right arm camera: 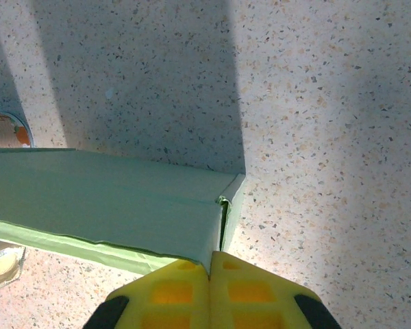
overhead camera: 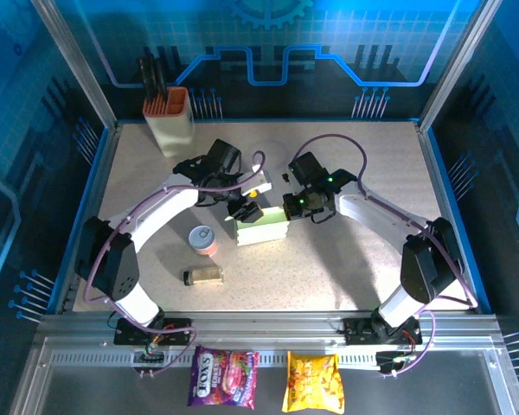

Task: Fold the paper box

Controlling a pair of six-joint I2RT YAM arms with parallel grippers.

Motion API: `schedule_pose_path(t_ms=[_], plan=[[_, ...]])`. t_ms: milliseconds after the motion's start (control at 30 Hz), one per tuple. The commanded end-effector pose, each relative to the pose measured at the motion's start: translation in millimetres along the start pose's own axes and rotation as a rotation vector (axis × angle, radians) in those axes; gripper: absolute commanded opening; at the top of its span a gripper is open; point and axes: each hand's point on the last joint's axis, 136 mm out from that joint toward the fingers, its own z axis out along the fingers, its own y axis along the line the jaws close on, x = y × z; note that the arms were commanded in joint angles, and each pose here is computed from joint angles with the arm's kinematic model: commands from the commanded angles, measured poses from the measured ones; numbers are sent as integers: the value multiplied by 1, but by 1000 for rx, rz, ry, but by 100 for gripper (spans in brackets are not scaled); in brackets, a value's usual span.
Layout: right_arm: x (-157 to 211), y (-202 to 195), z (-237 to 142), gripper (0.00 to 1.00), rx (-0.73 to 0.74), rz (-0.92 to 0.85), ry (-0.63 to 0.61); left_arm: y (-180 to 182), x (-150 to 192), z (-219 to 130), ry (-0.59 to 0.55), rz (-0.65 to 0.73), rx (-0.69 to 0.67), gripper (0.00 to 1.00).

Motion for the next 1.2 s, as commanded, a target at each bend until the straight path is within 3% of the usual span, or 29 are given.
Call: schedule_pose_path(t_ms=[0, 267, 467, 700, 1167], plan=[[8, 0, 3, 4, 16, 14, 16, 17, -11, -23, -104, -194, -111, 72], [7, -1, 1, 4, 33, 16, 11, 30, 6, -68, -245, -617, -251, 75], [6, -1, -1, 4, 41, 15, 11, 22, 32, -69, -154, -853, -215, 74], [6, 0, -3, 4, 51, 9, 10, 3, 42, -49, -99, -969, -82, 68], [4, 3, -4, 4, 67, 0, 11, -7, 59, -33, 7, -1046, -80, 67]])
